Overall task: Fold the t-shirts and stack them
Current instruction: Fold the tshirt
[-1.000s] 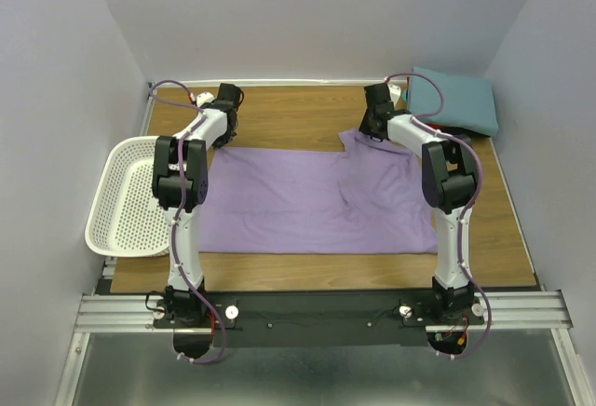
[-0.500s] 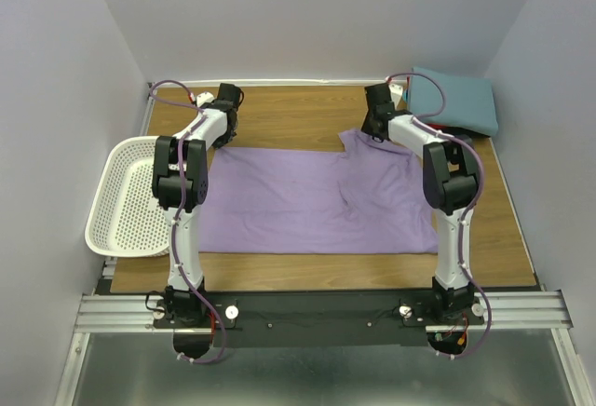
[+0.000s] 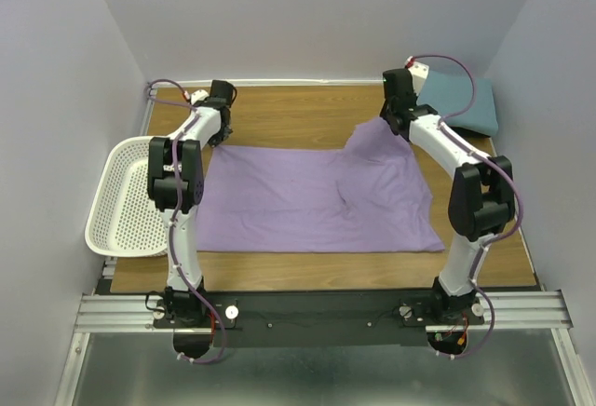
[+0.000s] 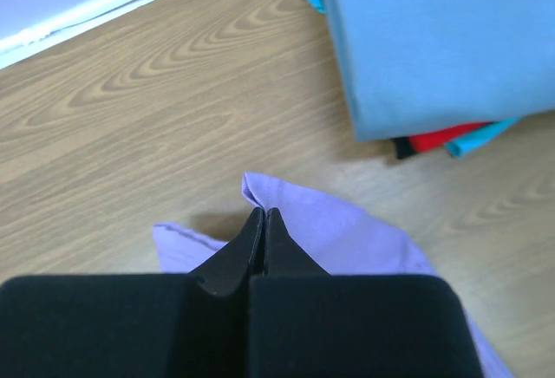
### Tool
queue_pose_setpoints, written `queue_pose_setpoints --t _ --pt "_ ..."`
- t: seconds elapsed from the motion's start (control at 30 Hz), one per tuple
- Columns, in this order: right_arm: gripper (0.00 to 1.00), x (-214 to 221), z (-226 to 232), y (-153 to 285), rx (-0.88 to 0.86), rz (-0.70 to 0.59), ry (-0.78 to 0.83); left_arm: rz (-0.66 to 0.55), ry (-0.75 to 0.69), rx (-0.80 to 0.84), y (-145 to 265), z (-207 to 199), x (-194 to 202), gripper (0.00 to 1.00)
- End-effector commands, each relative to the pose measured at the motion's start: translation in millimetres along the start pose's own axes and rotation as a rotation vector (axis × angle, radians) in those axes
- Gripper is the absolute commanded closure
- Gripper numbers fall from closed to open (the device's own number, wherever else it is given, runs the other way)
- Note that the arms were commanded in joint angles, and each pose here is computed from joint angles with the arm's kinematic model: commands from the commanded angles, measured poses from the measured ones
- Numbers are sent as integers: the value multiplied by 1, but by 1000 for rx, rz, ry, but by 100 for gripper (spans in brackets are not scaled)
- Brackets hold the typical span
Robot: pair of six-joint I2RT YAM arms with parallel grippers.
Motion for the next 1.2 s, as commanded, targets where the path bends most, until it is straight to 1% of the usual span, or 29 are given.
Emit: queue_pose_setpoints --t 0.0,0.2,0.33,0.43,0.7,0.9,1.17 --pt "99 -9 -22 19 79 -45 15 -59 34 45 24 8 -21 100" --pt "99 -1 -45 43 104 -27 10 -78 45 76 39 12 -25 100" --pt "99 -4 -55 66 86 -25 -17 -57 46 101 43 16 -16 100" --pt "100 5 -65 76 82 13 -16 -55 56 114 48 20 -12 100" --pt "100 12 -86 116 25 70 -60 -48 91 149 63 31 2 100" --pt "100 29 -101 133 12 130 -69 -29 110 161 68 37 16 100" --pt "100 39 -119 150 23 154 -77 -9 121 148 72 48 35 100"
Point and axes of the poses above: each gripper's point midway between its finger pads, its own y axis back along the fingers, its own z axis along the line the jaws close on, x = y × z, the point moved 8 cm from there along y, back along the fingers, and after that the axes turned 13 degrees about -y, right-handed, at the moved point
